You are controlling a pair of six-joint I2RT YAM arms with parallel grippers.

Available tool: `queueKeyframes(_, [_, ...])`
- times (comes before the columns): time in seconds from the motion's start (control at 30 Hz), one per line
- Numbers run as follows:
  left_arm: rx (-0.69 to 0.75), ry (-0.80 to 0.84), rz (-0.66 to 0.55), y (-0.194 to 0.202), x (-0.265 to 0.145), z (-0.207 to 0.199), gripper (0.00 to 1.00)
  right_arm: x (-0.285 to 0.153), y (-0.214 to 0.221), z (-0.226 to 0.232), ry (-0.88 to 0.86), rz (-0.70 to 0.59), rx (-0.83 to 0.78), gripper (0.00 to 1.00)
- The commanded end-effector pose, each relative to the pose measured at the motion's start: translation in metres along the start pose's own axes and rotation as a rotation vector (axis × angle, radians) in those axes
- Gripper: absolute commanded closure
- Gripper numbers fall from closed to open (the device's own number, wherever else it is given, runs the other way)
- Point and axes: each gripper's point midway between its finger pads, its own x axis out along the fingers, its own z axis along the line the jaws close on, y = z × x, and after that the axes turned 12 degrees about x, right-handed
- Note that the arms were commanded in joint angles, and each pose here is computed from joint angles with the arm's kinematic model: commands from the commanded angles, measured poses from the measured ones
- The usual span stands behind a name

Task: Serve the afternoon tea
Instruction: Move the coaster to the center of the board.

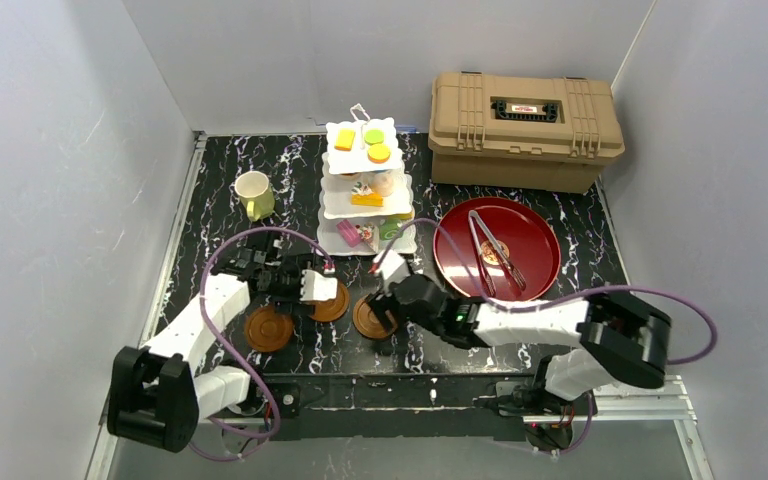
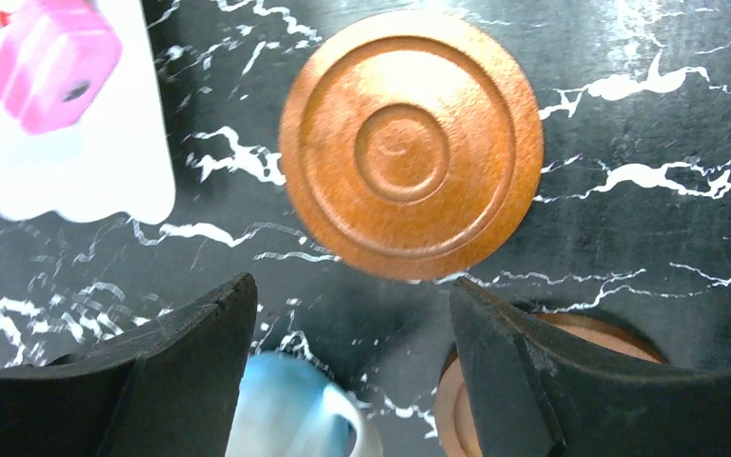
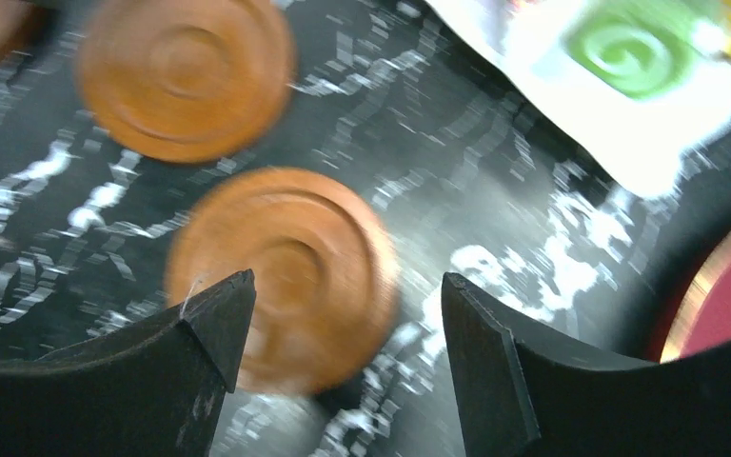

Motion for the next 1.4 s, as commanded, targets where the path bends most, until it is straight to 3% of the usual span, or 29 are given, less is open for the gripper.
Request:
queueKeyframes(0.0, [-0.126, -0.058, -0.001, -0.007, -0.031, 0.008, 0.27, 0.019, -0.038, 0.078, -0.202, -0.089, -0.051, 0.21])
queueKeyframes(0.13, [-0.298, -0.100, -0.069, -0.014, -0.059, 0.019, 0.25, 0.036, -0.021, 0.110, -0.250, -0.053, -0.129, 0.19])
queueKeyframes(0.23, [-0.412, -0.131, -0.108, -0.017, -0.079, 0.029, 0.24, 0.044, -0.005, 0.109, -0.214, -0.025, -0.156, 0.19])
queueKeyframes(0.43, [-0.578, -0.228, -0.152, -0.009, -0.107, 0.050, 0.23, 0.045, 0.028, 0.076, -0.089, -0.003, -0.201, 0.26])
queueKeyframes(0.63, [-0.670, -0.325, -0.147, 0.003, -0.127, 0.076, 0.24, 0.036, 0.035, 0.033, 0.095, -0.007, -0.263, 0.26])
queueKeyframes(0.9, [-0.803, -0.370, -0.066, 0.036, -0.137, 0.080, 0.24, 0.014, 0.024, -0.003, 0.145, -0.044, -0.155, 0.26])
queueKeyframes(1.13, [-0.936, -0.363, -0.024, 0.058, -0.141, 0.068, 0.28, -0.004, -0.013, 0.021, 0.024, -0.110, -0.089, 0.19])
queueKeyframes(1.37, [-1.100, -0.352, 0.078, 0.106, -0.138, 0.061, 0.39, -0.037, -0.060, 0.033, -0.033, -0.199, 0.014, 0.16])
